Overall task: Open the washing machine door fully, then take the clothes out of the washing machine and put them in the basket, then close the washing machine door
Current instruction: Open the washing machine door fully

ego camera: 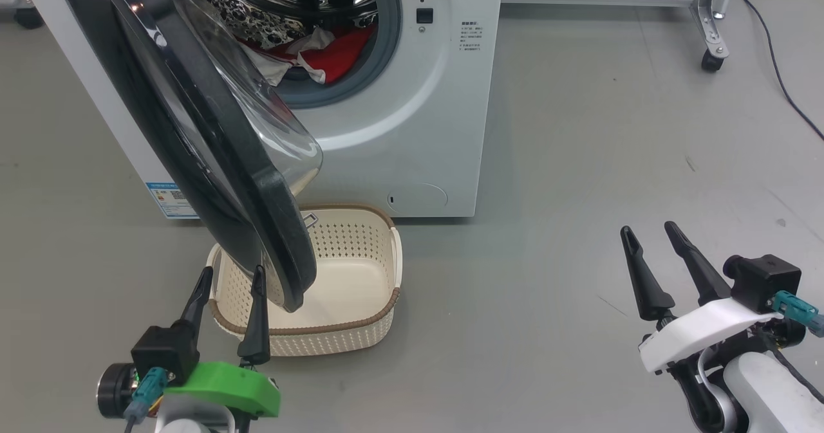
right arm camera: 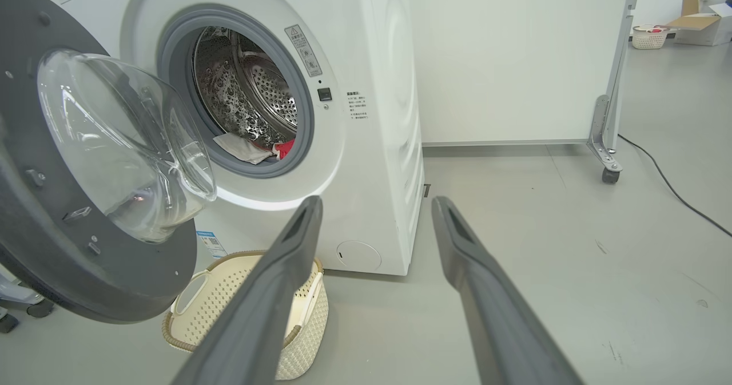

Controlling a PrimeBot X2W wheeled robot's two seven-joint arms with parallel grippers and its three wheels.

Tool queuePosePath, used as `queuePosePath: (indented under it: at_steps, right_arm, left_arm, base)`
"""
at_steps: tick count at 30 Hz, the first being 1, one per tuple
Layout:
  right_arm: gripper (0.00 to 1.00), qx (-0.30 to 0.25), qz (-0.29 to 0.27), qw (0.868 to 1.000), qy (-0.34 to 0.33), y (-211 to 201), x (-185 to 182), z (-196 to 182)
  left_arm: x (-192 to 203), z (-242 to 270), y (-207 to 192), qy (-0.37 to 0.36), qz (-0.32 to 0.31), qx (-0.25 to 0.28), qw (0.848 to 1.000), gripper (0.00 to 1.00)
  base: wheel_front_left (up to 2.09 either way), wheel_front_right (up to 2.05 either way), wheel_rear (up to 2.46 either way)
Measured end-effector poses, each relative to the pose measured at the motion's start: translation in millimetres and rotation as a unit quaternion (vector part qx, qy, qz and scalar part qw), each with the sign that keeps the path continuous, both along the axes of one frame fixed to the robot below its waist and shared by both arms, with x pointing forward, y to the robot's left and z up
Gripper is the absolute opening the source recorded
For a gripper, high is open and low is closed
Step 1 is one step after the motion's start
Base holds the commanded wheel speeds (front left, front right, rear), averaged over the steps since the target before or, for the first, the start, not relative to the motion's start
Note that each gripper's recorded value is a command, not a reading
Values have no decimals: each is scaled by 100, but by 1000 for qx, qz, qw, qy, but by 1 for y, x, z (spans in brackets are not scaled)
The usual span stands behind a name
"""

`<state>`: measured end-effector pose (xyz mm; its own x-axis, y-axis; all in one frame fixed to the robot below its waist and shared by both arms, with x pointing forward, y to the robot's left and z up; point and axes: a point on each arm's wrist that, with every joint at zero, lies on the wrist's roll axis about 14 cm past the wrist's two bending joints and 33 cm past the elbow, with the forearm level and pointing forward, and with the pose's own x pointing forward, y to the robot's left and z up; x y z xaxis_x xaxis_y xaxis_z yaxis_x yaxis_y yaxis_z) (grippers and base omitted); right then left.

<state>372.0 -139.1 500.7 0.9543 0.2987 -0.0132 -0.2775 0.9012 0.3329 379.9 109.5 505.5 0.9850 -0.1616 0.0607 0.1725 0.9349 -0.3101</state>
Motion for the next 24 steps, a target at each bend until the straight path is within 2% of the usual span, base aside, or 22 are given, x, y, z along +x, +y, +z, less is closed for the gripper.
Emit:
queuePosePath:
  at_steps: [24]
  right_arm:
    - [100, 2, -7, 1000, -18, 3, -4, 8]
  left_arm:
    - [-1, -1, 6, 1, 7, 1, 1000, 100]
  base:
    - [0, 0, 0]
